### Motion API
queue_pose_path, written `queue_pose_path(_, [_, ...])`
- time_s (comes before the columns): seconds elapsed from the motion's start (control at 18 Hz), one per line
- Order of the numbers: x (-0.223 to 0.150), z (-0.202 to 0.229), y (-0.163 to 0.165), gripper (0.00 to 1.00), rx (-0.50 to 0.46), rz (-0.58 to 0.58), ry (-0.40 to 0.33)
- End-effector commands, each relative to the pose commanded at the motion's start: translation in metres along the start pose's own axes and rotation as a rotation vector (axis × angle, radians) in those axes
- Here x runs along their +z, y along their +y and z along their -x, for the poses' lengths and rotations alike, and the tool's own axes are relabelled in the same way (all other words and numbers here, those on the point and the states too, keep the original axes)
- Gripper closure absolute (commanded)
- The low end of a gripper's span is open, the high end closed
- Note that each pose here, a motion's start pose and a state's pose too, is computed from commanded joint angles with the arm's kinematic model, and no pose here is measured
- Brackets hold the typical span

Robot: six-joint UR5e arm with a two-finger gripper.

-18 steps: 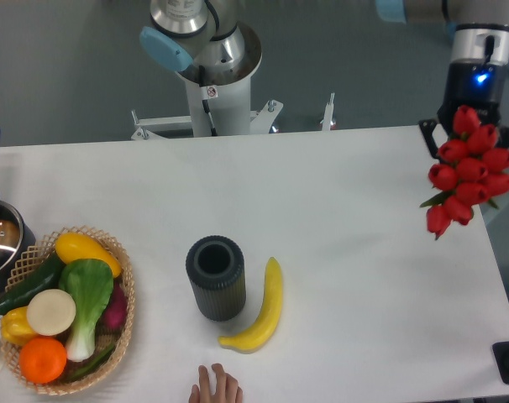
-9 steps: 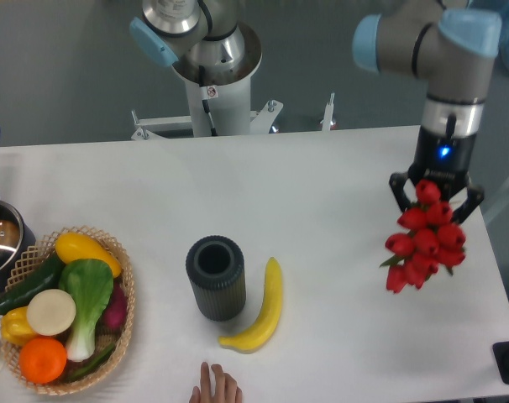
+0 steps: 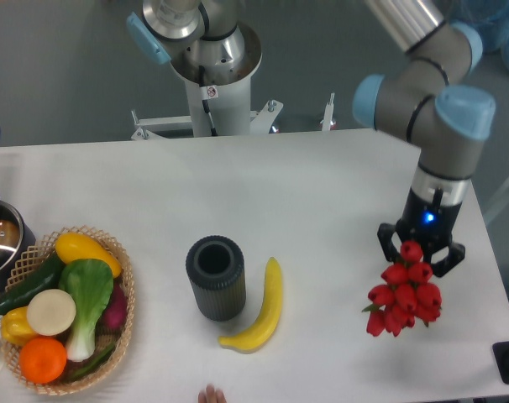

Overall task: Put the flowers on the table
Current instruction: 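Lower the held tulips toward the table beside the banana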

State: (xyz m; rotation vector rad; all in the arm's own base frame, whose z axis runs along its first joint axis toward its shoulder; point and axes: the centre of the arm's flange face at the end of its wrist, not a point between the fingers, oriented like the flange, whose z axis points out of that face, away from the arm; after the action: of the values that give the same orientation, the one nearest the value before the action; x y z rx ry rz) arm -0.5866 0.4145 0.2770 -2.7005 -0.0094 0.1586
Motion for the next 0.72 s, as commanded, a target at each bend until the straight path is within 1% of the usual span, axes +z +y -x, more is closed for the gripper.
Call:
queue_pose_path(0.22, [0.019,-0.002,0.006,0.68,-0.015,0.007,0.028])
queue_pose_path(0.33, [0.029,-0.009,0.003,0.67,-0.012,0.009,0.046])
queue_pose_path(0.39, [0.031,-0.011,0.003,0.65,-0.023,0.007,0.052])
queue_pose_path(0.67, [0.042,-0.018,0.007,0.64,-0.041,-0.004,0.086])
queue_pose_path(0.72, [0.042,-0.019,0.007,0.55,-0.04,-0.004,0.086])
